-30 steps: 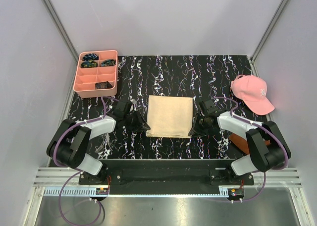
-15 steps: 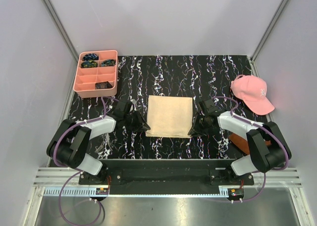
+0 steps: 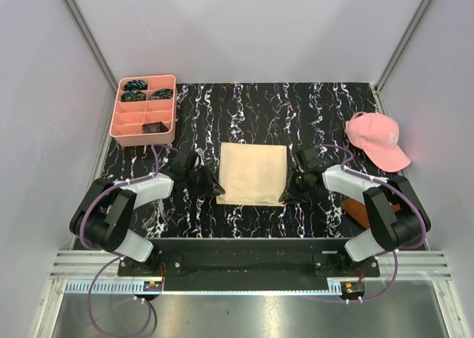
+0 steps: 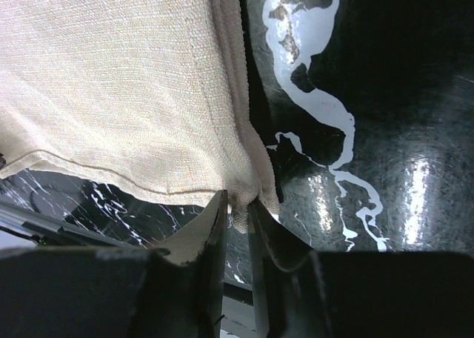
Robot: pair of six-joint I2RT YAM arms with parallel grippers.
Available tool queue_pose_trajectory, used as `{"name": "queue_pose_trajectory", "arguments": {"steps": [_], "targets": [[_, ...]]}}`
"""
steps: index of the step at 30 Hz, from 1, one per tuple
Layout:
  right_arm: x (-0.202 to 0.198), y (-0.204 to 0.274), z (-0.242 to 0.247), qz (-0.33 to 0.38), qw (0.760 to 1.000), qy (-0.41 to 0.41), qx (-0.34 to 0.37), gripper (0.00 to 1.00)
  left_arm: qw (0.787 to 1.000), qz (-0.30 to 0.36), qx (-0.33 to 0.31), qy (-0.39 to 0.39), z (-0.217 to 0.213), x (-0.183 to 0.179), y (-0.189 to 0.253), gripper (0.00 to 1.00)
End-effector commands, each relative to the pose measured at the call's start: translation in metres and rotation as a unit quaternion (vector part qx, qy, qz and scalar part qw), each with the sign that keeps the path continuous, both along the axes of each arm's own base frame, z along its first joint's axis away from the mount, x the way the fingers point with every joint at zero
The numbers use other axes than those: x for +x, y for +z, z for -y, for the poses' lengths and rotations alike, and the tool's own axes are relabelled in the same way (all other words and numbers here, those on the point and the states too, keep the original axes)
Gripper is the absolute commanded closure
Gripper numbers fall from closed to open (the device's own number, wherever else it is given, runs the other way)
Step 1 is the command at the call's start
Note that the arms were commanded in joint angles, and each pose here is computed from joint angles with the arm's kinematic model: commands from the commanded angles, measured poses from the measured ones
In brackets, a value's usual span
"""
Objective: Fold the napkin into a case and place the utensils inside
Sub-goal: Smooth out the square-folded napkin at the center of the board.
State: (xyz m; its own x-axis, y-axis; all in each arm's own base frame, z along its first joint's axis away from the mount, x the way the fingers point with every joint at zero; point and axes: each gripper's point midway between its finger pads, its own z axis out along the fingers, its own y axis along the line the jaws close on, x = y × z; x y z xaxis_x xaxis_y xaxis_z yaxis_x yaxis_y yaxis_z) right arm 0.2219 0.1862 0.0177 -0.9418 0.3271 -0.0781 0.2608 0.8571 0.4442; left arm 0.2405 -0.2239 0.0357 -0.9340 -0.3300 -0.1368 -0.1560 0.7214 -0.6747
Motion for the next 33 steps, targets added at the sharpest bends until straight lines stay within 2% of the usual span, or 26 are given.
{"name": "queue_pose_trajectory", "arguments": {"steps": [1,4,7,8,15,20,33], "targets": [[0.008,-0.002,-0.008,0.01,1.0,0.001,0.009,0.76,1.0,0.018,-0.012,-0.009,0.005,0.003,0.005,0.83],[0.008,-0.002,-0.008,0.013,1.0,-0.001,0.009,0.77,1.0,0.016,-0.008,-0.008,0.004,0.003,0.002,0.83],[0.012,0.003,-0.008,0.023,1.0,-0.005,0.01,0.9,1.0,0.015,-0.005,-0.008,0.003,0.002,0.001,0.84],[0.013,0.007,-0.008,0.03,0.999,-0.005,0.013,1.0,1.0,0.018,-0.005,-0.008,0.003,0.003,0.003,0.85],[0.023,0.032,-0.01,0.065,0.998,-0.014,0.024,1.0,0.999,0.031,0.008,-0.001,-0.001,0.008,0.015,0.86],[0.03,0.058,-0.009,0.096,0.995,-0.014,0.027,1.0,0.999,0.037,0.007,-0.003,0.0,0.011,0.023,0.93],[0.021,0.063,0.008,0.096,0.995,-0.011,-0.005,1.0,0.999,0.022,-0.024,0.001,0.0,-0.009,0.031,0.96]]}}
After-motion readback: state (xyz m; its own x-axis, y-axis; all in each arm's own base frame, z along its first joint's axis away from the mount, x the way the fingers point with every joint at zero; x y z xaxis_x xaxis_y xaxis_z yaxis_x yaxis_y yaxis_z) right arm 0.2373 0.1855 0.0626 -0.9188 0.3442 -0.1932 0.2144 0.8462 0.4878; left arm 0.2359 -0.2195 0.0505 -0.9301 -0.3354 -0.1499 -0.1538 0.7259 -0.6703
